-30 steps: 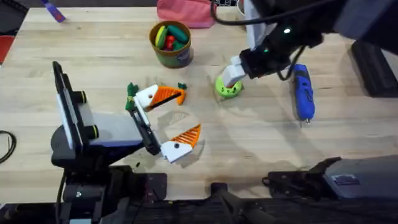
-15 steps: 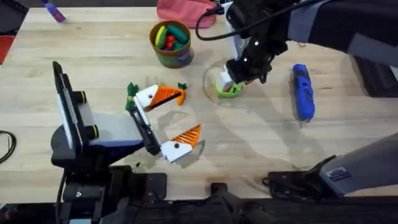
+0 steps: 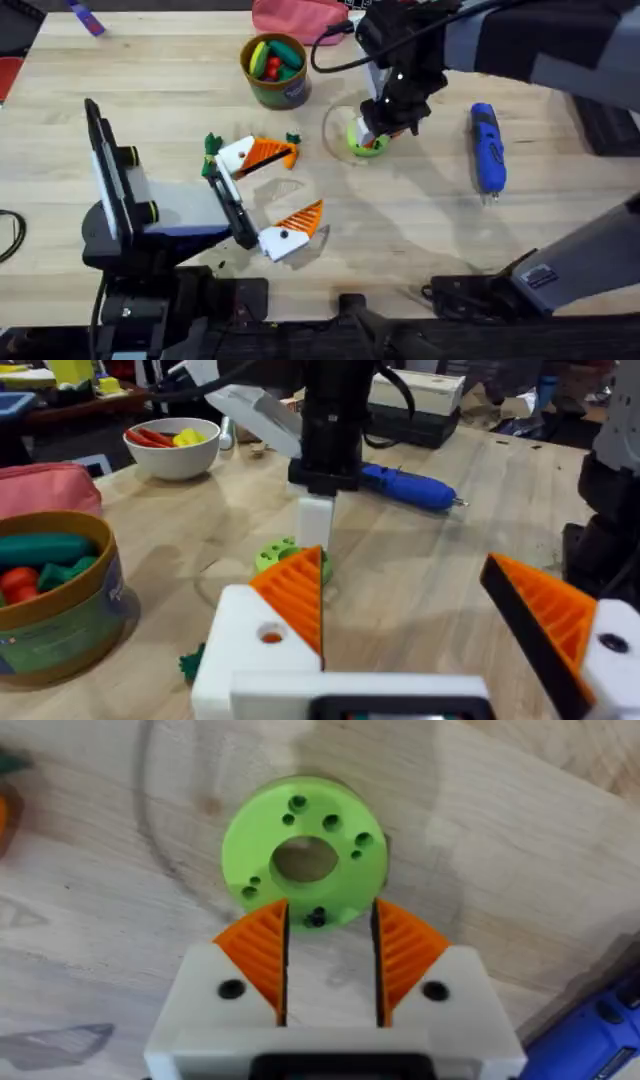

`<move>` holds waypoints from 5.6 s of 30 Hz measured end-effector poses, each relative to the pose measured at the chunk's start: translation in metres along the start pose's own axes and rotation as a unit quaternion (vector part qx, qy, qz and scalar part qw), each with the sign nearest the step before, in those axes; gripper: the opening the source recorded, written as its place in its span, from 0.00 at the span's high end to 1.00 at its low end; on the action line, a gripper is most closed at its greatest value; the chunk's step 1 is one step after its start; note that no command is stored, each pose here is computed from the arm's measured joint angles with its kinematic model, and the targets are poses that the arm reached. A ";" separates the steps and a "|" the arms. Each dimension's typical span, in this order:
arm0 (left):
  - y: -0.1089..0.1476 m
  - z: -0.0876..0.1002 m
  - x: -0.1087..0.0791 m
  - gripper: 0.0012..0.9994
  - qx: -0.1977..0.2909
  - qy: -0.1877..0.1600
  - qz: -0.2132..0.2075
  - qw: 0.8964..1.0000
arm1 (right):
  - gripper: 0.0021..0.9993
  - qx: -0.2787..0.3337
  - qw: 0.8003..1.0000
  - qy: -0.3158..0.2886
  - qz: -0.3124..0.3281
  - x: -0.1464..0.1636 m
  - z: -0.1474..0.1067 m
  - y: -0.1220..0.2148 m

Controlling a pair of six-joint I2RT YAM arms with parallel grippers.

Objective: Pick up the gripper from the table and insert it into the empty holder that is missing its gripper. Then pick up a screw, insert it into the mounting hole, and use the screwdriver to tighten it. Finally, clean up the table by picking up the vegetable and placing it into the bucket.

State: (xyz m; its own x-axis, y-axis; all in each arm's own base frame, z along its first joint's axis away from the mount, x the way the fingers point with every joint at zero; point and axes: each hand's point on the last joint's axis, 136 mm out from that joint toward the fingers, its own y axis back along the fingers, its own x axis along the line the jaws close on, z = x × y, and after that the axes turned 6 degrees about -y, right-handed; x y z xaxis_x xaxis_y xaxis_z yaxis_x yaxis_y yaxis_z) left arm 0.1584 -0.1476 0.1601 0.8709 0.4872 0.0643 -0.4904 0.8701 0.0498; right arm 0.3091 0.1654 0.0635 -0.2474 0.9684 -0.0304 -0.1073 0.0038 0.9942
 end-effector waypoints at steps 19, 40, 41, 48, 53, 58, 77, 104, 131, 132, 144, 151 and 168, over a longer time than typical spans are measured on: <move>0.000 0.000 0.000 0.01 0.000 0.000 0.000 1.000 | 1.00 0.008 1.000 0.004 -0.004 0.005 -0.001 -0.007; 0.000 0.000 0.000 0.01 0.000 0.000 0.000 1.000 | 1.00 -0.099 0.994 0.031 0.026 0.008 0.022 0.172; 0.000 0.000 0.000 0.01 0.000 0.000 0.000 1.000 | 1.00 -0.106 0.993 0.041 0.028 0.011 0.022 0.181; 0.000 0.000 0.000 0.01 0.000 0.000 0.000 1.000 | 1.00 -0.162 0.973 0.155 0.054 0.064 0.017 0.223; 0.000 0.000 0.000 0.01 0.000 0.000 0.000 1.000 | 1.00 -0.179 0.948 0.254 0.071 0.112 -0.001 0.232; 0.000 0.000 0.000 0.01 0.000 0.000 0.000 1.000 | 1.00 -0.205 0.916 0.333 0.089 0.154 -0.018 0.241; 0.000 0.000 0.000 0.01 0.000 0.000 0.000 1.000 | 1.00 -0.211 0.866 0.440 0.106 0.225 -0.029 0.218; 0.000 0.000 0.000 0.01 0.000 0.000 0.000 1.000 | 1.00 -0.161 0.867 0.462 0.096 0.239 -0.033 0.180; 0.000 -0.001 0.000 0.01 0.001 0.008 0.000 1.000 | 1.00 -0.155 0.866 0.467 0.093 0.249 -0.028 0.165; 0.000 -0.001 0.000 0.01 0.001 0.008 0.000 1.000 | 1.00 -0.156 0.865 0.467 0.093 0.249 -0.028 0.165; 0.000 -0.001 0.000 0.01 0.001 0.009 -0.001 1.000 | 0.27 -0.163 0.869 0.461 0.074 0.240 -0.019 0.166; 0.000 -0.001 0.000 0.01 0.001 0.008 -0.001 1.000 | 0.04 -0.169 0.875 0.449 0.065 0.234 -0.011 0.169; 0.000 0.000 -0.001 0.01 0.000 0.003 -0.003 1.000 | 0.03 -0.199 0.932 0.278 0.116 0.176 0.001 0.220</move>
State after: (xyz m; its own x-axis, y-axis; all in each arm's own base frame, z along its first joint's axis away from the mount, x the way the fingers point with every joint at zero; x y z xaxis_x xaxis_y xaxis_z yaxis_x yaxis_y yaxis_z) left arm 0.1578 -0.1479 0.1598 0.8736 0.4832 0.0575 -0.4860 0.8725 0.0508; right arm 0.2427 0.3372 0.2773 -0.7582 0.6516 0.0224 -0.3095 -0.3900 0.8672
